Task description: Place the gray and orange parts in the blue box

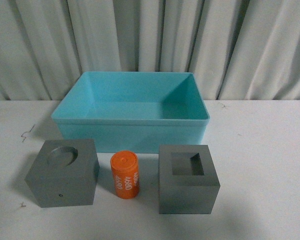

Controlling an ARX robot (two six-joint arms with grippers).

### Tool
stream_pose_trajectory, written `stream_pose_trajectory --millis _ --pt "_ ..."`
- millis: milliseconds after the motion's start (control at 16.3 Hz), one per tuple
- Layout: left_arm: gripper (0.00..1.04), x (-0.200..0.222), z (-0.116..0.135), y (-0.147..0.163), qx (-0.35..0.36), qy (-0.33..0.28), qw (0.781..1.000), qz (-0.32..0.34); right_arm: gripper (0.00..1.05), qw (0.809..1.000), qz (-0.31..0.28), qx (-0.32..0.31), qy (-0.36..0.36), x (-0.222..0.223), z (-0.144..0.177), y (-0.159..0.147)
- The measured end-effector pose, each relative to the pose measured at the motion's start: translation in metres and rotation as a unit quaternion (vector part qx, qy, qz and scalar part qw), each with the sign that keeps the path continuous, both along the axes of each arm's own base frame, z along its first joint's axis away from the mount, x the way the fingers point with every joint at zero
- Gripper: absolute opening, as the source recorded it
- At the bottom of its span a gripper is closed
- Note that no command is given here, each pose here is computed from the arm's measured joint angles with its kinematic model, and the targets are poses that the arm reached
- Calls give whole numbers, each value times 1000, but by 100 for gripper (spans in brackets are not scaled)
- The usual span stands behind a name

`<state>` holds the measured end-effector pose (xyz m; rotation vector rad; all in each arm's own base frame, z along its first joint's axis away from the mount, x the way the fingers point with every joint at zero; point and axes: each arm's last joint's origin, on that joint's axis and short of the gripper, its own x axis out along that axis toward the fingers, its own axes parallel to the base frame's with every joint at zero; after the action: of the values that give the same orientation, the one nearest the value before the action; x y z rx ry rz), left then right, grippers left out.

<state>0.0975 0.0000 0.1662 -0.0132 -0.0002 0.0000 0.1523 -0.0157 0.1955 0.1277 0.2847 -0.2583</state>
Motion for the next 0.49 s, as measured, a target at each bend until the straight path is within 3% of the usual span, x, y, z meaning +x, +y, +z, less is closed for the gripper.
stream_pose_trajectory --millis 184,307,491 --pt "98 0 0 0 0 0 1000 0 98 997 70 41 2 17 -3 -3" --pt "98 0 0 0 0 0 1000 0 98 989 134 60 -2 50 0 2" --pt "98 0 0 0 0 0 1000 0 98 975 206 67 57 103 -19 38"
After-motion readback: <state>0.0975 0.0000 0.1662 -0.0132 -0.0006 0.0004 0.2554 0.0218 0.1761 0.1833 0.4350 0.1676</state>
